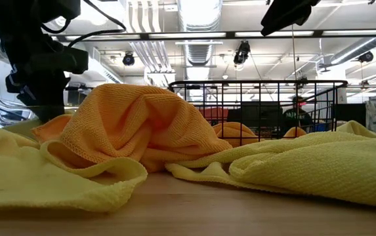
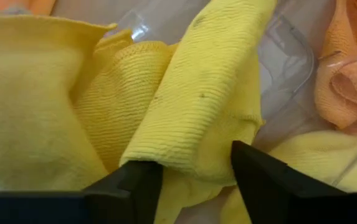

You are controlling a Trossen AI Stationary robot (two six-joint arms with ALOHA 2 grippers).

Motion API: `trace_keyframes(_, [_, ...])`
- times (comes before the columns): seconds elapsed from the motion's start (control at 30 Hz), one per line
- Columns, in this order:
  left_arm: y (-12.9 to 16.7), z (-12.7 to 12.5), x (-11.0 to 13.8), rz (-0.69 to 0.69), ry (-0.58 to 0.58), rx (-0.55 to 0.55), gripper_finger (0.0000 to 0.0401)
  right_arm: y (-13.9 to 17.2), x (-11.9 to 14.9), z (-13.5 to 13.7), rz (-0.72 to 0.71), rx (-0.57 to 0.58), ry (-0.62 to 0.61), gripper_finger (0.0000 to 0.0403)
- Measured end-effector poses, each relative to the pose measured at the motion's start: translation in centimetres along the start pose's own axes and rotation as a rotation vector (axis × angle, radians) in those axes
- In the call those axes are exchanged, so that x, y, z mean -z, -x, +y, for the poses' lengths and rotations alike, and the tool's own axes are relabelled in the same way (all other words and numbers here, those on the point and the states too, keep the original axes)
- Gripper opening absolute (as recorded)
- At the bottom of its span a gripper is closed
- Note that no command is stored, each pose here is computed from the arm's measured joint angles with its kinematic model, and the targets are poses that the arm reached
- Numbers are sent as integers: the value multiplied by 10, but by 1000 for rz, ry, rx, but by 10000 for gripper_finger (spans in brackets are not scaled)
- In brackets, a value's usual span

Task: Sort microfiber towel by color & place in baskets
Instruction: Put the yellow towel into the transparent bin

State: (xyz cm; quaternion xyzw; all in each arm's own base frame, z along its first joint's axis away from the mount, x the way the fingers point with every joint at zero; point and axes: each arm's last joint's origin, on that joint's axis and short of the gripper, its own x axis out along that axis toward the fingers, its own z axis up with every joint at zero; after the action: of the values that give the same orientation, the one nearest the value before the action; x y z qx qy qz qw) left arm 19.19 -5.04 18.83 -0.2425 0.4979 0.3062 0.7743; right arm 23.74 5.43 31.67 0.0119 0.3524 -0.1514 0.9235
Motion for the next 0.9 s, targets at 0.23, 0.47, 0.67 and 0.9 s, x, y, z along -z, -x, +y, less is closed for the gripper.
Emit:
trace_keyframes(0.23, [19, -7, -11, -3, -60, 5, 222, 0, 0, 0, 0, 0, -4, 210])
trace_keyframes(0.47, [37, -13, -21, -9, -84, -8, 241, 0, 0, 0, 4, 1, -8, 210])
trace_keyframes(0.67, [63, -12, -34, -84, -117, -96, 256, 2, 0, -1, 17, 6, -44, 210])
trace_keyframes(0.9, [87, -22, -50, -211, -286, -72, 244, 10, 7, -8, 130, 62, -126, 210])
